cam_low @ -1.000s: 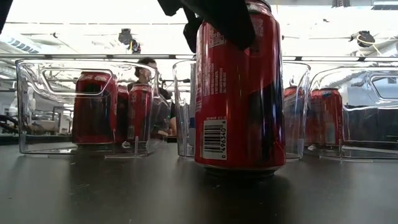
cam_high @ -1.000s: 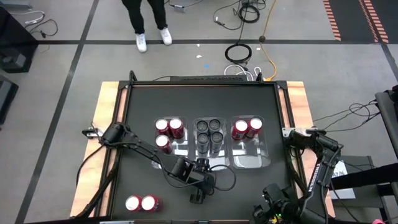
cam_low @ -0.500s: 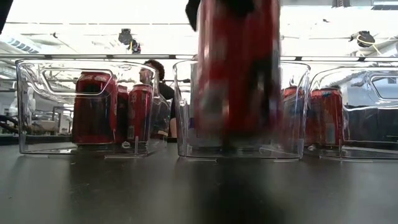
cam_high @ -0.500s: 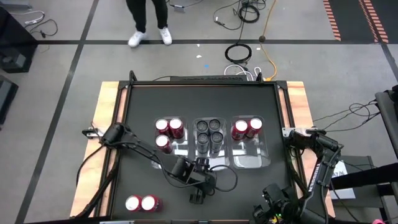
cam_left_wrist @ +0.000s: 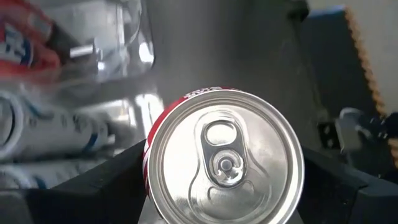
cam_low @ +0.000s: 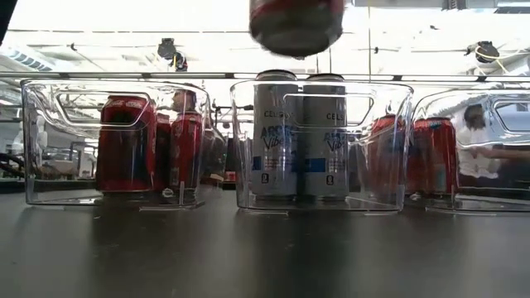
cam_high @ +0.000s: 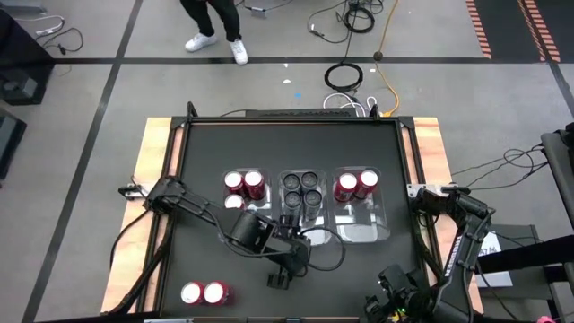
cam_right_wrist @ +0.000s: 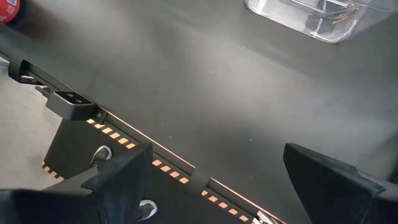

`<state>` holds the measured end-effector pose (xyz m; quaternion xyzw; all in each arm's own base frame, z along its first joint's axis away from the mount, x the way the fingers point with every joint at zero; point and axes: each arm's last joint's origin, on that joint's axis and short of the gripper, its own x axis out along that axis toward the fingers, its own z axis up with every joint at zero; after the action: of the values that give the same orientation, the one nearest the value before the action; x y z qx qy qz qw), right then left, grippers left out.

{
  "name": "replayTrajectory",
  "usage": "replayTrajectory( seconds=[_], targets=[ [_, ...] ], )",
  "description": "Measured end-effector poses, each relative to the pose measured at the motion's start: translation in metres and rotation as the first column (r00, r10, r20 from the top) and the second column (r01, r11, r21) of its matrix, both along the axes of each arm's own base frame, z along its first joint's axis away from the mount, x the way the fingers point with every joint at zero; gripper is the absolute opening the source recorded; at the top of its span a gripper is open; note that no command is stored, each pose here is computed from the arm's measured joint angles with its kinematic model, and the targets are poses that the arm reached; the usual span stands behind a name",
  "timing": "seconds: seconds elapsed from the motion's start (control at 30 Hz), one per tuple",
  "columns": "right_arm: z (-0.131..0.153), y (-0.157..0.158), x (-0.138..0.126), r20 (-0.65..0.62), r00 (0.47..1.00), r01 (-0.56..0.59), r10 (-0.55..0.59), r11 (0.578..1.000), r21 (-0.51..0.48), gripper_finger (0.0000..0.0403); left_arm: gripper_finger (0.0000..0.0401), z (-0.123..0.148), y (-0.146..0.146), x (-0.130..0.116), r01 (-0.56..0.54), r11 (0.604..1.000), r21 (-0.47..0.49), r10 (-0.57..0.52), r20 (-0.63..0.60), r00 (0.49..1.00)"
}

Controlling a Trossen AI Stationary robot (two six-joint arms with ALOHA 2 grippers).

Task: Sort soda cans
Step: Put the red soda can into the left transparent bin

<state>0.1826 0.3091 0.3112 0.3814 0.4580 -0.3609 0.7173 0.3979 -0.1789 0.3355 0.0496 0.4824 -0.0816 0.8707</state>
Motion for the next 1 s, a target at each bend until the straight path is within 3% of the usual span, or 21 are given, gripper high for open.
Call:
replayTrajectory(
  seconds=[0.2,0.47,0.67,0.9,1.0],
  targets=[
    [0.000,-0.001,0.002,0.001,1.000,0.011,-0.011,1.000,0.001,0.0354,0.0327,-0.001,0.009,-0.012,-0.034,0.998,0.048,0.039,-0.110,0.993],
    [0.000,-0.007,0.012,0.001,0.999,0.045,-0.045,0.999,0.002,0.0354,0.0327,0.018,0.023,-0.034,-0.080,0.983,0.166,0.094,-0.074,0.993],
    [0.000,-0.014,0.022,0.001,0.997,0.081,-0.081,0.997,0.004,0.0354,0.0327,0.016,0.045,-0.061,-0.107,0.974,0.198,0.126,-0.089,0.988],
    [0.000,-0.024,0.038,0.009,0.991,0.131,-0.131,0.991,0.018,0.0354,0.0327,0.003,0.088,-0.103,-0.183,0.976,0.119,0.182,0.020,0.983],
    [0.000,-0.027,0.045,0.017,0.988,0.151,-0.152,0.988,0.032,0.0354,0.0327,-0.009,0.107,-0.112,-0.192,0.981,0.032,0.191,0.028,0.981]
  ],
)
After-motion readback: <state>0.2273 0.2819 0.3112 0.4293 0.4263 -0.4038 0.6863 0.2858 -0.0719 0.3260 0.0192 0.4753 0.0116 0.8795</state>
